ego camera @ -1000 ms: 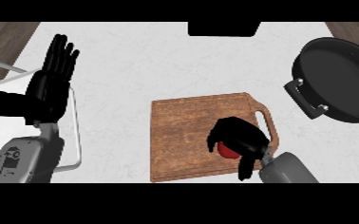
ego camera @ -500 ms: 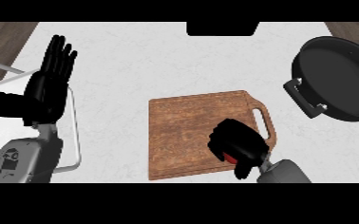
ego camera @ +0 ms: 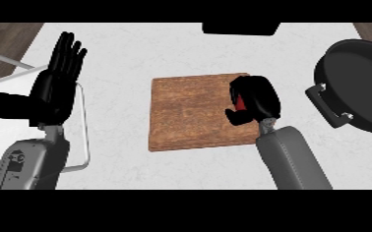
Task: Pick the tomato from the cutting board and place it in the pot
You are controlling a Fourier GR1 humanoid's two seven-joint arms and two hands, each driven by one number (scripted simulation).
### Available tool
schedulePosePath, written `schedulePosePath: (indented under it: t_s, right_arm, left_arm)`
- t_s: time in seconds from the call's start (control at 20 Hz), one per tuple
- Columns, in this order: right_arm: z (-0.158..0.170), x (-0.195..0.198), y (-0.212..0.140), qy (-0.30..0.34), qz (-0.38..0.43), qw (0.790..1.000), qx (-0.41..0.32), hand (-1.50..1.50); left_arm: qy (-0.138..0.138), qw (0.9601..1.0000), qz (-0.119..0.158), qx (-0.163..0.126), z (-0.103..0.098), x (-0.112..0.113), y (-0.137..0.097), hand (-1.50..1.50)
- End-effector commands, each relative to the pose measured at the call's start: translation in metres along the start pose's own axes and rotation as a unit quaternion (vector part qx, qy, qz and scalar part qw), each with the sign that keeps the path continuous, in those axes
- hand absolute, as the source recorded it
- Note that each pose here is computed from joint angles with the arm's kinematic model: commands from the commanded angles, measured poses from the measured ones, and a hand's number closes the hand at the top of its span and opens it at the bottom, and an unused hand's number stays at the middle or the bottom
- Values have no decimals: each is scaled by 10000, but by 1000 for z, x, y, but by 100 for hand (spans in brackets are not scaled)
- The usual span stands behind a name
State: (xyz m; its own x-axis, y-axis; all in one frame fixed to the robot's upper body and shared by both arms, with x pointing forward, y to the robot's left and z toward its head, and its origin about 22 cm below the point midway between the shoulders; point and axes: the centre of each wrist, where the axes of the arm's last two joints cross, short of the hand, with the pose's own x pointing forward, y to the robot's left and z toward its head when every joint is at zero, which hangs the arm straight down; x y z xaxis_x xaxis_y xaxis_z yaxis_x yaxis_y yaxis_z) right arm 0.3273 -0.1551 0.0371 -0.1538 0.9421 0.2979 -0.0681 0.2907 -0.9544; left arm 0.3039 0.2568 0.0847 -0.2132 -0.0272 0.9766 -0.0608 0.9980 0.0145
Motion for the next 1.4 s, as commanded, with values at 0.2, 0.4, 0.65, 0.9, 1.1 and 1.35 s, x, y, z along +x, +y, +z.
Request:
schedulePosePath:
  t_s: [0.2, 0.4, 0.65, 0.9, 1.1, 1.35]
  right_arm:
    - [-59, 31, -74, 2731, 181, 9413, -1974, 150]
    - [-80, 41, -116, 3534, 425, 8839, -3033, 150]
    - [-97, 34, -128, 4063, 938, 8252, -3810, 150]
    - [-110, 30, -151, 4483, 902, 7964, -3958, 150]
    - [-98, -18, -164, 4723, 869, 7933, -3742, 150]
    - [-68, -67, -155, 4871, 1013, 7930, -3515, 150]
  left_arm:
    - [-40, 9997, -6, -222, -3, 2, -11, 0]
    - [-39, 9998, -25, -204, -9, 5, -5, 0]
    - [48, 10000, -71, -50, -10, 7, -11, 0]
    - [77, 9999, -104, 14, -9, 8, 2, 0]
    - [48, 9996, -173, 230, -7, -10, 16, 0]
    - [149, 9996, -147, 198, -4, 0, 16, 0]
